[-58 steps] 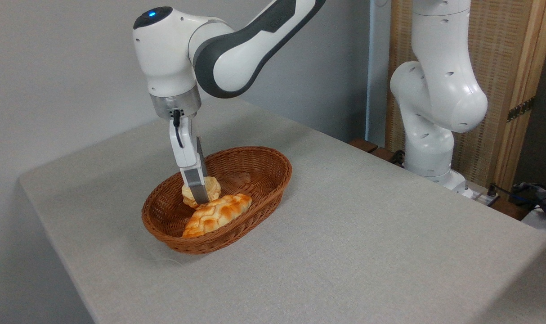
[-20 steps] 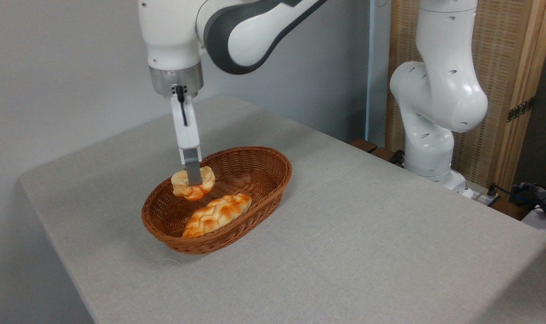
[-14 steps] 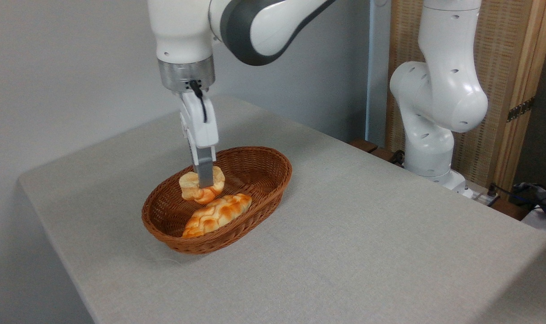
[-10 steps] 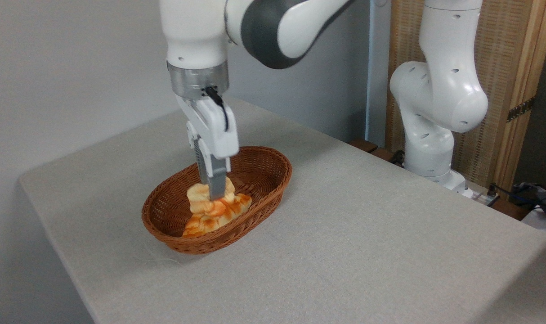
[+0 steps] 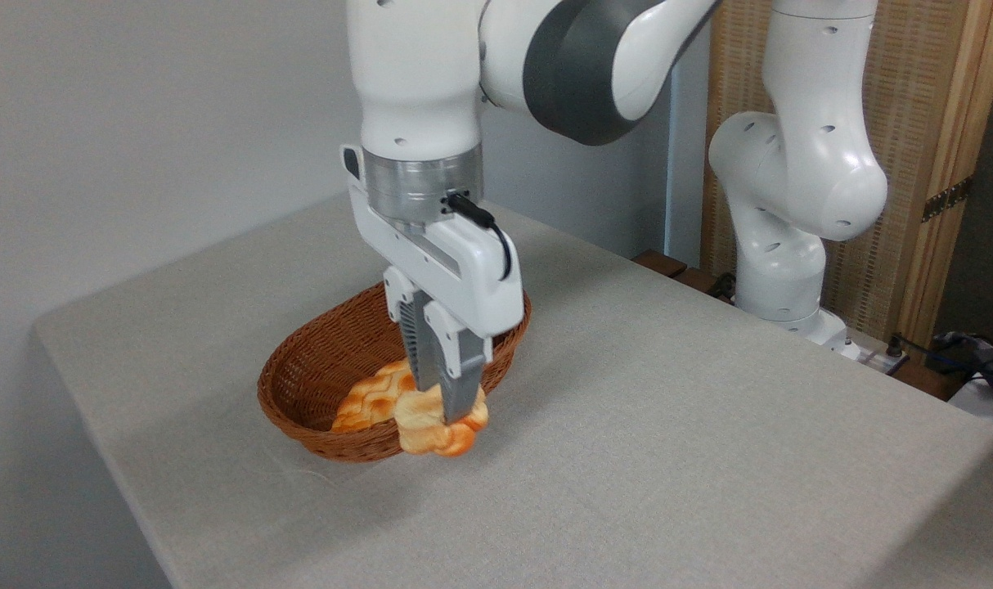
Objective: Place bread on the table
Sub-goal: 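Lift the round bun out of the basket and move it beside the basket, then lower the bun onto the table, open the gripper and raise it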
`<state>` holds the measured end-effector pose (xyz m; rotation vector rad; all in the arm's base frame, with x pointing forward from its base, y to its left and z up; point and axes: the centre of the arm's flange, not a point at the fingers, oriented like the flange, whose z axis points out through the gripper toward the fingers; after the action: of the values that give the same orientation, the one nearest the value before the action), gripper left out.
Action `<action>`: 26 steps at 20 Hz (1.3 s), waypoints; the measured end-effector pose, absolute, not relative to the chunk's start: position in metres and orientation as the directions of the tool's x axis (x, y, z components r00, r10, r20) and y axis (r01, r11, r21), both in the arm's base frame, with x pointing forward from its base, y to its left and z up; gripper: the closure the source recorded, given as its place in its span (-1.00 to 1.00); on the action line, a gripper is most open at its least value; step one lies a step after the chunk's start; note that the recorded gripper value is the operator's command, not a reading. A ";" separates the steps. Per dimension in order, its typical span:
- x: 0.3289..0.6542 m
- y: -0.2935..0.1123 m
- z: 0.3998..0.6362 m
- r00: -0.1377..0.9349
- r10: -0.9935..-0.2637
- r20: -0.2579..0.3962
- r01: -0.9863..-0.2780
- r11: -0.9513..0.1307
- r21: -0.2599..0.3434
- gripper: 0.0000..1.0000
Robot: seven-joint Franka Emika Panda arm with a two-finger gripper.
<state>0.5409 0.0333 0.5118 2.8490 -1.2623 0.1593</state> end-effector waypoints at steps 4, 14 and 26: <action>0.542 0.040 0.503 0.678 -0.730 0.085 -0.732 -0.681 -0.012 -1.00; 0.542 0.038 0.492 0.678 -0.733 0.059 -0.735 -0.678 0.011 -1.00; 0.548 0.018 0.518 0.652 -0.752 0.096 -0.754 -0.657 -0.022 -1.00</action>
<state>0.5481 0.0178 0.5177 2.8368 -1.2930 0.1510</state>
